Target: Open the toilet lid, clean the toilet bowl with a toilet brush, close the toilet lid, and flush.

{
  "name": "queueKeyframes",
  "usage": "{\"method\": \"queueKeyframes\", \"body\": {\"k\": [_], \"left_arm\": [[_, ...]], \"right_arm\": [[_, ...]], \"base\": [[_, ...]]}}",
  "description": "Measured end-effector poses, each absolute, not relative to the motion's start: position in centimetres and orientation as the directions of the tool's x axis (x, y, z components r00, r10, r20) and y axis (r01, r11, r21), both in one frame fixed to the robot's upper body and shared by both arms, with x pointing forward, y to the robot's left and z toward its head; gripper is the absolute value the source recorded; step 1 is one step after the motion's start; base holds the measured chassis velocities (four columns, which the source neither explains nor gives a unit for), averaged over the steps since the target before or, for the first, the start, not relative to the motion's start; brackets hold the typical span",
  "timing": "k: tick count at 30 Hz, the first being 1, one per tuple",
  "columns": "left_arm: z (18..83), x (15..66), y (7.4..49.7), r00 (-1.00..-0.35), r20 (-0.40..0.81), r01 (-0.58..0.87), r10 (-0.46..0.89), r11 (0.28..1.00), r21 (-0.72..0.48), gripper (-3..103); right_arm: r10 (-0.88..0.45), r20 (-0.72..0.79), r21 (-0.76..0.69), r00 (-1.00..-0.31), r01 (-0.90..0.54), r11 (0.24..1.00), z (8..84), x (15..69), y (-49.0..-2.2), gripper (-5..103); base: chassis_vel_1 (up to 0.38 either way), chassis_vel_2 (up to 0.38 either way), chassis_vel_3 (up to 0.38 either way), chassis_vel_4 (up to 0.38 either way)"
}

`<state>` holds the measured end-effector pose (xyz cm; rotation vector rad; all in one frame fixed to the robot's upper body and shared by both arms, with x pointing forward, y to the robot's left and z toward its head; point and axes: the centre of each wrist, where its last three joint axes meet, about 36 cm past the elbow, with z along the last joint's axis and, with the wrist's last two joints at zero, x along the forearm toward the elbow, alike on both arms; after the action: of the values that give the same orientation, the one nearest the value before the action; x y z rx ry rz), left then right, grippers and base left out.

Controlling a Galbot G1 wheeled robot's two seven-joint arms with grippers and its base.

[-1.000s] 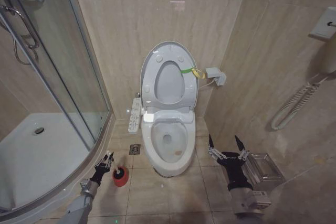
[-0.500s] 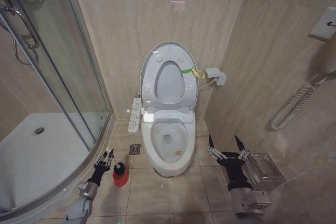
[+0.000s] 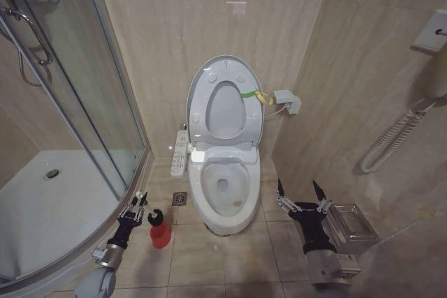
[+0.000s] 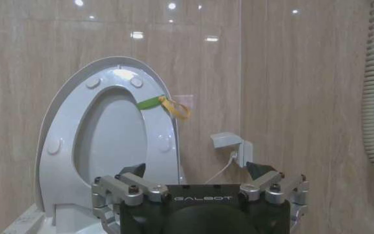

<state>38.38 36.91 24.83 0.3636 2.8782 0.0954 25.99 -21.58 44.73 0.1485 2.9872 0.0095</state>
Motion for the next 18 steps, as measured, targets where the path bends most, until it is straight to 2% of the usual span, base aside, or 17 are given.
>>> {"method": "queueKeyframes", "body": {"k": [8,18], "left_arm": [[29.7,36.4,34.6,-0.888,-0.316,0.311,0.334,0.942,0.122,22],[34.1,34.6,34.3,-0.869,-0.355,0.308,0.346,0.938,0.16,22]], "right_arm": [[0.099,-0.15,0.014,-0.984,0.098,0.995,44.7,26.0,-21.6,100],[0.099,-0.15,0.014,-0.984,0.098,0.995,44.7,26.0,-21.6,100]], "base": [[0.0,0.0,0.0,0.0],[0.0,0.0,0.0,0.0]]}}
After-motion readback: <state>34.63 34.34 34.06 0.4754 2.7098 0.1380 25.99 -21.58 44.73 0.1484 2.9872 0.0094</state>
